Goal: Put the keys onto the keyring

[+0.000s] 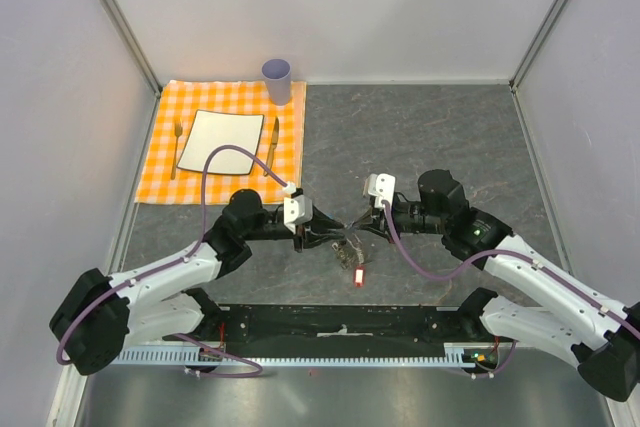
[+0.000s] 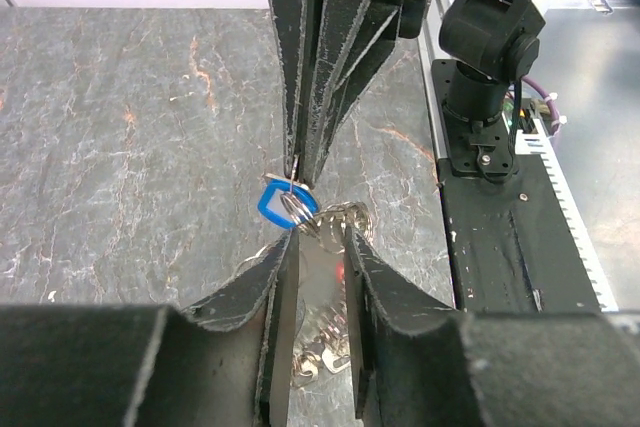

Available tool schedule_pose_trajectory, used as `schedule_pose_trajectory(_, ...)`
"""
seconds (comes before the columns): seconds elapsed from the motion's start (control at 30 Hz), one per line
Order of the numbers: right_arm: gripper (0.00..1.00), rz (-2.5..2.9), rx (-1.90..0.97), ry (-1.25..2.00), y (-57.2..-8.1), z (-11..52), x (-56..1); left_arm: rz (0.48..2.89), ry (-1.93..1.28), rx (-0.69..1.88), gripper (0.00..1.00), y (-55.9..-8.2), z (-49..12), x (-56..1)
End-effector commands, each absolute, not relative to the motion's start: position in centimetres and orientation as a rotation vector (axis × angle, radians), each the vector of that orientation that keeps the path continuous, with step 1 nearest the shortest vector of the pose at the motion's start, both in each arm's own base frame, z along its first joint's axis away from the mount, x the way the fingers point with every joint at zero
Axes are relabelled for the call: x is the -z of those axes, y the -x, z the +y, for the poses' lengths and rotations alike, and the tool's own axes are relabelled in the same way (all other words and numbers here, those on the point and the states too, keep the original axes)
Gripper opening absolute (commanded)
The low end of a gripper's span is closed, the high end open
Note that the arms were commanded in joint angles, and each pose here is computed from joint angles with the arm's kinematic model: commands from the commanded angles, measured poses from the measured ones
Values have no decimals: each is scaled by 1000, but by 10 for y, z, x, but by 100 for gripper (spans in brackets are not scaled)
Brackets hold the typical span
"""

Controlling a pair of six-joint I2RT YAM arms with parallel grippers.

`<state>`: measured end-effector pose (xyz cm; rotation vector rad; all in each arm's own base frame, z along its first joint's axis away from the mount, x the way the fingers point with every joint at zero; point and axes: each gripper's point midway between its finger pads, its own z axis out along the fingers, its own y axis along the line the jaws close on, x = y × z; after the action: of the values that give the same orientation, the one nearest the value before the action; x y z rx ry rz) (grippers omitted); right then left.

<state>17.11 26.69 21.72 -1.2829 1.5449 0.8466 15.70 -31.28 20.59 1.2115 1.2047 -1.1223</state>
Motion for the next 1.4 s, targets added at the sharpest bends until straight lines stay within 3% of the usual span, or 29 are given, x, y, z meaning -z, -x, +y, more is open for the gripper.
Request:
schedule_pose_trajectory(0.0, 0, 1430, -849, 1274, -175, 275, -251, 1165, -1197, 1073, 32, -168, -317, -227)
schedule_pose_trajectory(0.27, 0, 1431, -853, 1276, -175, 275, -251, 1204, -1192, 1101, 33, -172, -324, -230)
schedule_pose_trajectory(1.03, 0, 1454, -848, 1262, -177, 275, -248, 1299, -1198, 1106, 25, -173, -328, -225)
schedule_pose_trajectory(1.2, 0, 1466, -835, 1250, -179, 273, -247, 1303, -1207, 1116, 3, -170, -328, -224)
schedule_pose_trajectory(1.37, 0, 1473, -821, 1237, -181, 271, -247, 1313, -1212, 1113, 2, -169, -326, -222)
